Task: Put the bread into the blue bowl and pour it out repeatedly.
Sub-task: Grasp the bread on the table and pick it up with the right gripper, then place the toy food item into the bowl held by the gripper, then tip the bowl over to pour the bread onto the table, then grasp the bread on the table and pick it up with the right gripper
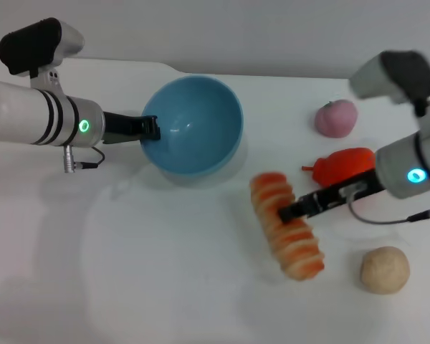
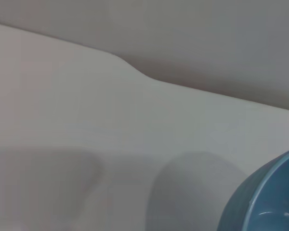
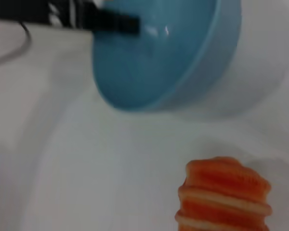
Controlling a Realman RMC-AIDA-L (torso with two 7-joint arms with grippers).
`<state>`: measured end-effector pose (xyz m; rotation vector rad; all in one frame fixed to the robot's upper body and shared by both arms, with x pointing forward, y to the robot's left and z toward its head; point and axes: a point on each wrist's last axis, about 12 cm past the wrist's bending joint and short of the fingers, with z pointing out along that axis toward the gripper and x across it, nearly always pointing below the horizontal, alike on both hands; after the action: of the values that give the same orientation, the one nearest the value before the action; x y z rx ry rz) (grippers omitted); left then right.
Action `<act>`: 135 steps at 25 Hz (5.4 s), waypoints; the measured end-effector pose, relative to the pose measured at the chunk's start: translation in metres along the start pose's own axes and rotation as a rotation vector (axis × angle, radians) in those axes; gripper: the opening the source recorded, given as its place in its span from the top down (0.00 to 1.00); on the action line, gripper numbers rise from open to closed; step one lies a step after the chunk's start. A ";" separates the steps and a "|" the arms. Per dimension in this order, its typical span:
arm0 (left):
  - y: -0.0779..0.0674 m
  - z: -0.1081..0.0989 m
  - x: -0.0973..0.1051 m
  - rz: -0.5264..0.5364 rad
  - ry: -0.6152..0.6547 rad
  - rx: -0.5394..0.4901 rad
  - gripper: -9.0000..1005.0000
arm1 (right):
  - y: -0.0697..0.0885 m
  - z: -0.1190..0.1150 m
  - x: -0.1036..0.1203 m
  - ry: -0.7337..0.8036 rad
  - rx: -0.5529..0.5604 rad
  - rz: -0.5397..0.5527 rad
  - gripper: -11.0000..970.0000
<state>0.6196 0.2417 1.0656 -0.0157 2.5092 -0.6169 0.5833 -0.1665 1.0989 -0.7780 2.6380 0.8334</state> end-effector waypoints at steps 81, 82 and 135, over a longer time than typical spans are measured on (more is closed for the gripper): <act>-0.084 0.026 -0.036 0.862 -0.532 -0.206 0.99 | -0.104 -0.068 0.130 -0.806 -0.012 0.482 0.61; -0.084 0.024 -0.036 0.881 -0.573 -0.214 0.99 | -0.104 -0.068 0.130 -0.807 -0.016 0.481 0.61; -0.007 -0.016 -0.018 0.304 0.198 -0.132 0.99 | -0.002 -0.036 -0.012 0.123 0.186 -0.155 0.67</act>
<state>0.6263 0.2449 1.0896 0.3886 2.6629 -0.3416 0.5908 -0.1841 1.1313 -0.9955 2.6694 0.5061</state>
